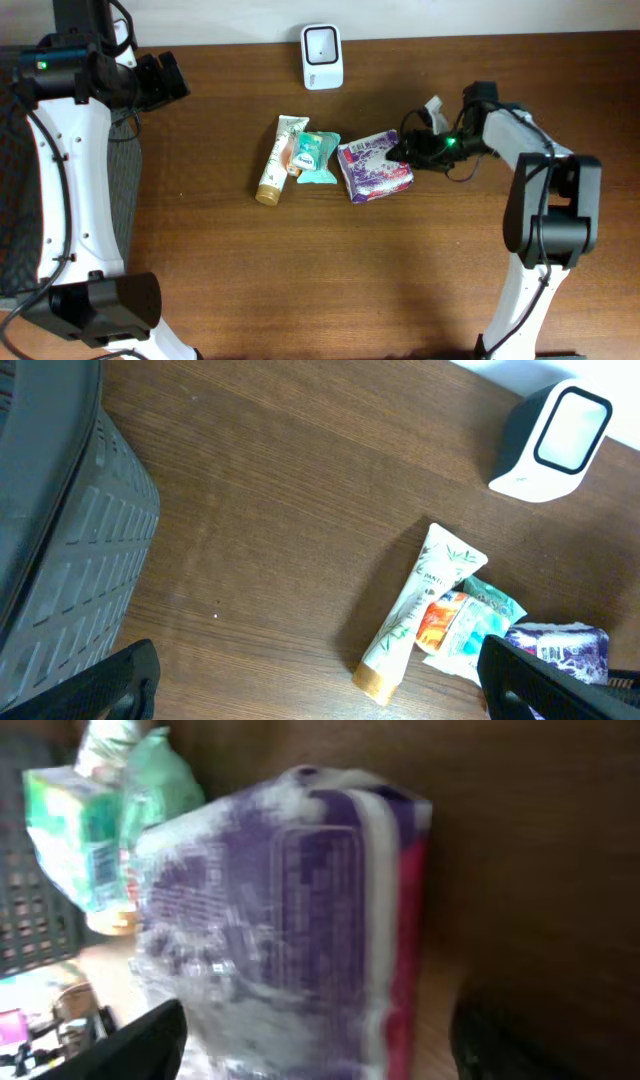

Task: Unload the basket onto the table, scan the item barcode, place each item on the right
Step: 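Lift the red-purple box with the right gripper toward the scanner, then hold the red-purple box in front of the scanner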

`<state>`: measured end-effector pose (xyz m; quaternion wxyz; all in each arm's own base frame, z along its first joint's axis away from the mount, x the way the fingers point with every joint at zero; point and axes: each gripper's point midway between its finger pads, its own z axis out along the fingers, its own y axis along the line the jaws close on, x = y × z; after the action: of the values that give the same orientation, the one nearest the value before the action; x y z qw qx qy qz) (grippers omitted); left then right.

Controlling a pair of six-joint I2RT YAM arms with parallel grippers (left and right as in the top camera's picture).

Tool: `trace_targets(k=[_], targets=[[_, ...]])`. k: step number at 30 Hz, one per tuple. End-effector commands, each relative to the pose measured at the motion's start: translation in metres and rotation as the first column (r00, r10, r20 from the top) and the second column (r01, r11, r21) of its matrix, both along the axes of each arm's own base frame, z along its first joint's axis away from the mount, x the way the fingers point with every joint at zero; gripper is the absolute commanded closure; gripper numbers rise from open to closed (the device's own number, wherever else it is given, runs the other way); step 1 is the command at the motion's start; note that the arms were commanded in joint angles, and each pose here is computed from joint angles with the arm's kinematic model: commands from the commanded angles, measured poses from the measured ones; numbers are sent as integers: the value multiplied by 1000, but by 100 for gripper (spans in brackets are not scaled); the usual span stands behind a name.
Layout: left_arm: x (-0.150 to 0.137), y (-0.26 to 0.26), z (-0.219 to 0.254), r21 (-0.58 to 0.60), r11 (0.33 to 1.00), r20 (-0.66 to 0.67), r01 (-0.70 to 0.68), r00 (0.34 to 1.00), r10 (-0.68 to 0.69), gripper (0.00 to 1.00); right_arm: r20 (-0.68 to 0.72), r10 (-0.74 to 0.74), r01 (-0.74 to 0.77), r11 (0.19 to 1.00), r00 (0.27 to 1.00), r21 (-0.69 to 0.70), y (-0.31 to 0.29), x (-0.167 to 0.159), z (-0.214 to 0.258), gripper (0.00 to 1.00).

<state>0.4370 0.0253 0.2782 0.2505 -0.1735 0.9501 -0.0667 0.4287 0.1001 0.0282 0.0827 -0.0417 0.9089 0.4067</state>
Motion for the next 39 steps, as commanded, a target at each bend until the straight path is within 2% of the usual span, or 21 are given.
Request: trace_targets(k=[1, 2, 3, 4, 6, 9, 11, 14, 16, 18, 20, 23, 25, 28, 29, 30, 31, 32, 37, 38, 39], targets=[[1, 2, 5, 6, 1000, 16, -4, 1000, 4, 1, -85, 15, -15, 1000, 996, 1, 21, -22, -18, 31], [1, 2, 5, 6, 1000, 16, -4, 1000, 4, 1, -84, 38, -39, 999, 996, 1, 31, -25, -18, 68], [1, 2, 5, 6, 1000, 16, -4, 1000, 4, 1, -86, 43, -43, 999, 995, 0, 37, -24, -16, 90], [1, 2, 5, 6, 1000, 16, -4, 1000, 4, 1, -99, 21, -21, 1000, 995, 0, 39, -19, -12, 96], [1, 2, 5, 6, 1000, 16, -4, 1000, 4, 1, -65, -4, 3, 1000, 998, -12, 38, 1, 19, 96], [0, 2, 5, 5, 1000, 15, -4, 1000, 4, 1, 49, -102, 111, 962, 994, -251, 7, 43, 71, 96], [1, 2, 5, 6, 1000, 16, -4, 1000, 4, 1, 185, -209, 270, 869, 960, -414, -21, 77, 110, 96], [1, 2, 5, 6, 1000, 16, -4, 1000, 4, 1, 469, -248, 504, 649, 848, -569, -49, 120, 164, 96], [1, 2, 5, 6, 1000, 16, -4, 1000, 4, 1, 627, -188, 648, 349, 756, -677, -72, 129, 186, 96], [1, 2, 5, 6, 1000, 16, -4, 1000, 4, 1, 648, -104, 656, 83, 754, -750, -89, 117, 189, 96], [1, 2, 5, 6, 1000, 16, -4, 1000, 4, 1, 557, -66, 557, -20, 828, -830, -97, 98, 168, 96], [1, 2, 5, 6, 1000, 16, -4, 1000, 4, 1, 418, -99, 413, -67, 903, -908, -105, 68, 123, 96], [1, 2, 5, 6, 1000, 16, -4, 1000, 4, 1, 301, -94, 304, 13, 949, -953, -91, 50, 84, 91], [1, 2, 5, 6, 1000, 16, -4, 1000, 4, 1, 161, -47, 168, 265, 986, -950, -36, 35, 48, 83], [1, 2, 5, 6, 1000, 16, -4, 1000, 4, 1, 132, -9, 127, 342, 991, -931, -12, 31, 42, 74], [1, 2, 5, 6, 1000, 16, -4, 1000, 4, 1, 123, 24, 103, 406, 992, -908, 15, 28, 45, 40], [1, 2, 5, 6, 1000, 16, -4, 1000, 4, 1, 130, 61, 88, 461, 990, -883, 43, 26, 55, 23], [1, 2, 5, 6, 1000, 16, -4, 1000, 4, 1, 150, 88, 87, 500, 985, -861, 63, 26, 68, 20], [1, 2, 5, 6, 1000, 16, -4, 1000, 4, 1, 345, 45, 298, 412, 937, -861, 32, 53, 171, 1], [1, 2, 5, 6, 1000, 16, -4, 1000, 4, 1, 330, 3, 296, 432, 944, -852, 15, 56, 170, 1], [1, 2, 5, 6, 1000, 16, -4, 1000, 4, 1, 243, -27, 218, 547, 970, -808, -2, 56, 157, 1]])
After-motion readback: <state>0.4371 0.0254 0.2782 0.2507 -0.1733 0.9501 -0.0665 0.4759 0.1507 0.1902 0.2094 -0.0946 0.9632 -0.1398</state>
